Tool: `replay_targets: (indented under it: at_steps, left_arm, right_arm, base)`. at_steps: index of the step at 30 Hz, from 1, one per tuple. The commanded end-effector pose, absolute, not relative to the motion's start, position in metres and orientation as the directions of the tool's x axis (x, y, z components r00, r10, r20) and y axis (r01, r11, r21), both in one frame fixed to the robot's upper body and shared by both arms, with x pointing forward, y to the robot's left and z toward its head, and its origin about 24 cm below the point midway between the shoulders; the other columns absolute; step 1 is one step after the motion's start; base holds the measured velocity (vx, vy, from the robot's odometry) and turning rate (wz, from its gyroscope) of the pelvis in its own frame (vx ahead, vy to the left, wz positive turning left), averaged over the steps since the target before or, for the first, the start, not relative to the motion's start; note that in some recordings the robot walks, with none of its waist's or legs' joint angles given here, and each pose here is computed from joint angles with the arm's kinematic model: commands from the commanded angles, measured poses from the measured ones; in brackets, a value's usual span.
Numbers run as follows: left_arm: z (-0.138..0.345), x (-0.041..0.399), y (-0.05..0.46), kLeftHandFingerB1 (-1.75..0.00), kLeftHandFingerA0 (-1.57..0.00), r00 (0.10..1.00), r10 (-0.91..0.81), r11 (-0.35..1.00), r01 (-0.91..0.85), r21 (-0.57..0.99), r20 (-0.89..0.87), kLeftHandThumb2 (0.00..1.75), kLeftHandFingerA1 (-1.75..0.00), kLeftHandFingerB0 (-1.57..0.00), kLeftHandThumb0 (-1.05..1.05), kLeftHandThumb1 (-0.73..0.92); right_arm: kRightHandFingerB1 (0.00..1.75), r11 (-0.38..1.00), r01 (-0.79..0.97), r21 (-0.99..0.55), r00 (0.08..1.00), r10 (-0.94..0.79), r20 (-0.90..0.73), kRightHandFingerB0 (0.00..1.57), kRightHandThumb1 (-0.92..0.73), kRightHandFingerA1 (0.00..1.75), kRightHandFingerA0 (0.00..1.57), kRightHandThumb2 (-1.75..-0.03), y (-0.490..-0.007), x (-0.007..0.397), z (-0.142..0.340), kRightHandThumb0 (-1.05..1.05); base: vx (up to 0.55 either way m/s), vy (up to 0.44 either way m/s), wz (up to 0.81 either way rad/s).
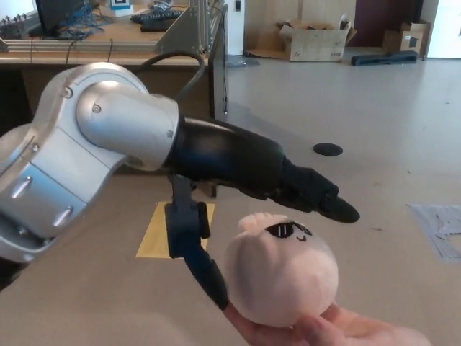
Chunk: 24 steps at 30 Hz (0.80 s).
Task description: The robot extends its left hand to pick up an emotional support dumpling from the palm of a person and brings its hand down by its side. Then it extends its arm again to hand the dumpling back to the person.
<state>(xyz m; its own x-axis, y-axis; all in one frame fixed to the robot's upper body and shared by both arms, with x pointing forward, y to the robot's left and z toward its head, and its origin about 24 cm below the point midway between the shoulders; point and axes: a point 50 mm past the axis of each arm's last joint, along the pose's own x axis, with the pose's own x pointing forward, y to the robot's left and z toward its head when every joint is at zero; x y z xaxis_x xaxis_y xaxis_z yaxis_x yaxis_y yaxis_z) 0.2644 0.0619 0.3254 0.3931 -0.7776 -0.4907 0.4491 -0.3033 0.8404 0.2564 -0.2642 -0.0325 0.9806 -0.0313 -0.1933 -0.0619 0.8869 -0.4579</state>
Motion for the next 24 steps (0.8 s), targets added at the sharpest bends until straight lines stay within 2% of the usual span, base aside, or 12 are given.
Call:
replay_targets:
  at_steps: [1,2,8,9,10,11,17,18,21,22,23,24]
  left_arm:
    - [0.318,0.264,0.056,0.00,0.00,0.411,-0.743,-0.335,0.454,0.825,-0.528,0.77,0.00,0.00,-0.54,0.45]
    - [0.316,0.264,0.055,-0.02,0.00,0.410,-0.739,-0.338,0.460,0.821,-0.534,0.78,-0.01,0.00,-0.55,0.44]
    - [0.310,0.265,0.053,0.00,0.00,0.404,-0.725,-0.347,0.487,0.802,-0.558,0.79,0.00,0.00,-0.56,0.45]
    - [0.307,0.265,0.053,0.00,0.00,0.398,-0.725,-0.350,0.490,0.798,-0.562,0.81,0.00,0.00,-0.60,0.45]
    - [0.305,0.266,0.052,0.00,0.00,0.393,-0.726,-0.352,0.492,0.796,-0.565,0.81,0.00,0.00,-0.60,0.45]
    - [0.301,0.266,0.051,0.00,0.00,0.383,-0.727,-0.360,0.495,0.791,-0.570,0.58,0.00,0.00,-0.77,0.34]
    - [0.292,0.267,0.048,0.00,0.00,0.373,-0.731,-0.364,0.494,0.789,-0.571,0.58,0.00,0.00,-0.80,0.34]
    - [0.291,0.267,0.048,0.00,0.00,0.376,-0.731,-0.362,0.495,0.790,-0.570,0.53,0.00,0.00,-0.76,0.37]
    - [0.291,0.267,0.048,0.00,0.00,0.377,-0.731,-0.361,0.494,0.791,-0.569,0.53,0.00,0.00,-0.76,0.37]
    - [0.288,0.269,0.049,-0.02,0.00,0.382,-0.734,-0.351,0.494,0.795,-0.562,0.81,0.00,0.00,-0.63,0.41]
    - [0.286,0.270,0.049,-0.02,0.00,0.384,-0.735,-0.348,0.494,0.797,-0.559,0.81,0.00,0.00,-0.63,0.41]
    - [0.285,0.270,0.049,-0.11,0.00,0.396,-0.725,-0.358,0.482,0.799,-0.564,0.79,-0.08,0.00,-0.59,0.35]
  right_arm:
    - [0.32,0.878,-0.047,-0.476,0.982,-0.047,-0.184,0.17,-0.92,0.55,0.34,-0.71,-0.269,0.258,-0.030,-0.90]
    - [0.44,0.878,-0.047,-0.476,0.982,-0.046,-0.182,0.11,-0.72,0.62,0.30,-1.11,-0.268,0.259,-0.029,-0.87]
    - [0.45,0.881,-0.046,-0.471,0.983,-0.045,-0.179,0.12,-0.72,0.62,0.31,-1.11,-0.268,0.261,-0.027,-0.89]
    - [0.32,0.882,-0.045,-0.470,0.983,-0.046,-0.179,0.20,-0.92,0.55,0.35,-0.68,-0.268,0.262,-0.027,-0.91]
    - [0.32,0.882,-0.044,-0.468,0.983,-0.047,-0.179,0.20,-0.92,0.55,0.35,-0.68,-0.267,0.262,-0.027,-0.91]
    - [0.32,0.881,-0.046,-0.471,0.983,-0.043,-0.177,0.17,-0.92,0.55,0.33,-0.69,-0.267,0.263,-0.026,-0.89]
    - [0.31,0.883,-0.048,-0.466,0.983,-0.039,-0.177,0.18,-0.91,0.52,0.33,-0.68,-0.267,0.262,-0.027,-0.89]
    - [0.32,0.883,-0.050,-0.467,0.983,-0.038,-0.177,0.18,-0.91,0.52,0.33,-0.68,-0.267,0.262,-0.027,-0.89]
    - [0.32,0.883,-0.050,-0.467,0.983,-0.038,-0.177,0.18,-0.91,0.52,0.33,-0.68,-0.267,0.262,-0.027,-0.89]
    - [0.32,0.881,-0.051,-0.471,0.983,-0.038,-0.178,0.18,-0.92,0.52,0.33,-0.69,-0.267,0.264,-0.026,-0.90]
    - [0.32,0.880,-0.051,-0.472,0.983,-0.039,-0.179,0.18,-0.92,0.52,0.33,-0.69,-0.267,0.265,-0.026,-0.90]
    - [0.33,0.879,-0.050,-0.474,0.984,-0.038,-0.175,0.19,-0.92,0.54,0.34,-0.68,-0.266,0.265,-0.025,-0.89]
  base:
    - [0.00,0.000,0.00]
    - [0.00,0.000,0.00]
    - [0.00,0.000,0.00]
    - [0.00,0.000,0.00]
    - [0.00,0.000,0.00]
    - [0.00,0.000,0.00]
    - [0.00,0.000,0.00]
    - [0.00,0.000,0.00]
    - [0.00,0.000,0.00]
    - [0.00,0.000,0.00]
    - [0.00,0.000,0.00]
    - [0.00,0.000,0.00]
